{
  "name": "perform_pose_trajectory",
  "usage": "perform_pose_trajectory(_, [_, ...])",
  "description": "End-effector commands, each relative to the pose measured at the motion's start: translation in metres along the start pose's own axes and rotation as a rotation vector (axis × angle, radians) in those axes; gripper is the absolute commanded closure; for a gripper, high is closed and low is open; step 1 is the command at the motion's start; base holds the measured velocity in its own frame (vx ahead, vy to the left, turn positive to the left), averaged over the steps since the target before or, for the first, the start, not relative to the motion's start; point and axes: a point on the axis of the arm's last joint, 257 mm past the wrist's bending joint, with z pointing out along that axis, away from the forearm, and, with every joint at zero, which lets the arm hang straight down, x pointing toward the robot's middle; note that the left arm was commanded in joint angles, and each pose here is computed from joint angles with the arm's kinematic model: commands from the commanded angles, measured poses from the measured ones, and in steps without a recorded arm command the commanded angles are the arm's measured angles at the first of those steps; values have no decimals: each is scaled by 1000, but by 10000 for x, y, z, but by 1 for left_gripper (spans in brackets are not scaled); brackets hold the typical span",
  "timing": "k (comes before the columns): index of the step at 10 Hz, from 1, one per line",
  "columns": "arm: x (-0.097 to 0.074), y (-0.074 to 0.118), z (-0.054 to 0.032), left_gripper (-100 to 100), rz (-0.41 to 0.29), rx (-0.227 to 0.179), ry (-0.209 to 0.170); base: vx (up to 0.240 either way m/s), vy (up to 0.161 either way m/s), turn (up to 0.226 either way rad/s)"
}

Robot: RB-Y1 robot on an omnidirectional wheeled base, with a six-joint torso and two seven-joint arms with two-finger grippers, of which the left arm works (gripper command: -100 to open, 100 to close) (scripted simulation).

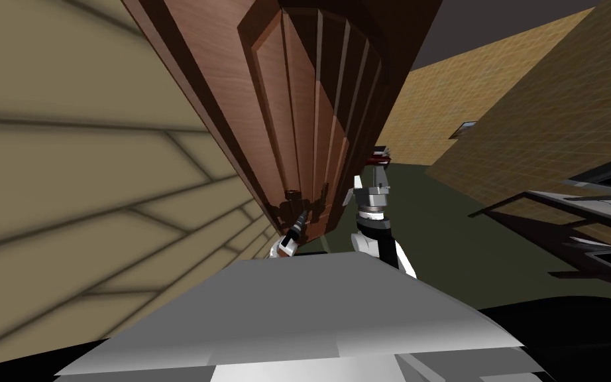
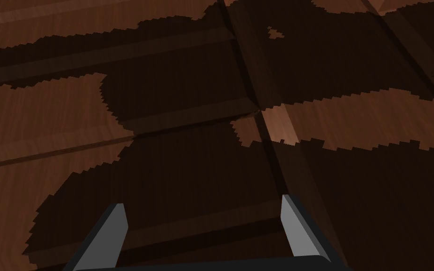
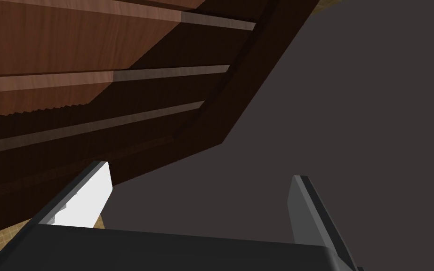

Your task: Push the door open

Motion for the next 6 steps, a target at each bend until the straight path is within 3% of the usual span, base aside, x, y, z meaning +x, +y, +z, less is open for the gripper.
perform_pose_trajectory(1, [82, -13, -35, -100, -3, 2, 6, 186, -94, 13])
perform_pose_trajectory(5, [258, -61, -100, -100, -15, 7, 17, 150, -98, 23])
perform_pose_trajectory(6, [308, -78, -117, -100, -19, 9, 20, 56, -82, 215])
